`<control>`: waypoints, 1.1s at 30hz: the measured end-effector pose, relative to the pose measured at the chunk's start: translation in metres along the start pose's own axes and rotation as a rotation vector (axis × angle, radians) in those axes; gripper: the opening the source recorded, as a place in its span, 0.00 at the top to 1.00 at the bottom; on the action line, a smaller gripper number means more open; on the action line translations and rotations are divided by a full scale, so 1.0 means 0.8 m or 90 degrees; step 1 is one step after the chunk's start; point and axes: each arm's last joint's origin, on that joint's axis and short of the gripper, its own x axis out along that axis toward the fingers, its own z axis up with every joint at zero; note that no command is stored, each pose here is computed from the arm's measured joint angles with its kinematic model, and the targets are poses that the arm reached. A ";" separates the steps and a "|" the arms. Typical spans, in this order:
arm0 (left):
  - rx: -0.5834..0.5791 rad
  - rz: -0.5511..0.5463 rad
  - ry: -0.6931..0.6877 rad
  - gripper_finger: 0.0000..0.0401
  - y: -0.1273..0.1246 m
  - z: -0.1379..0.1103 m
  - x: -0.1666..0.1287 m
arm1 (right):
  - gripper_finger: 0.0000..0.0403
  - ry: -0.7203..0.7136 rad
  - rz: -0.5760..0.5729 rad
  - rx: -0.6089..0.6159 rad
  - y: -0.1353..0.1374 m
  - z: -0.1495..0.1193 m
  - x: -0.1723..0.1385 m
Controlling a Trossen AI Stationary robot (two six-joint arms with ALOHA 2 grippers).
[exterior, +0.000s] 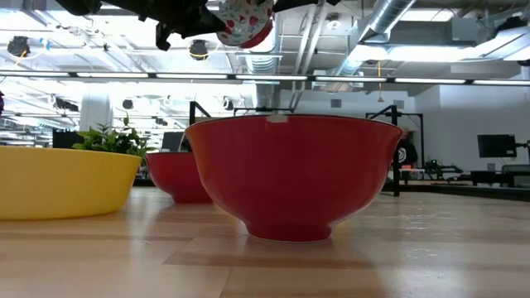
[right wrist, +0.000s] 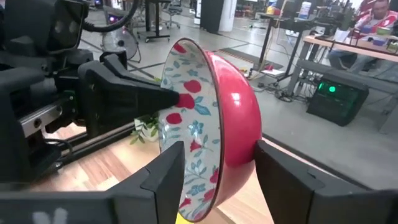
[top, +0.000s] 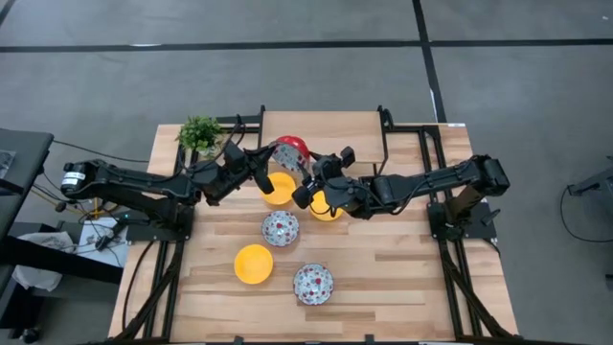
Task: Pick & Place Mini bowls
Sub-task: Put the top right white patterned bowl on the shelf
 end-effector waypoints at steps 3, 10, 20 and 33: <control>0.000 0.024 0.000 0.99 0.003 0.000 0.001 | 0.57 0.001 0.012 0.001 -0.001 0.002 -0.003; 0.004 0.044 0.004 0.99 0.008 0.000 0.005 | 0.57 -0.012 0.021 -0.021 0.002 0.006 -0.015; -0.012 0.061 0.001 0.99 0.015 0.000 0.010 | 0.66 -0.019 0.017 -0.053 -0.004 0.014 -0.028; -0.043 0.038 0.030 0.99 0.010 0.025 0.019 | 0.98 0.086 -0.021 -0.136 -0.060 0.006 -0.061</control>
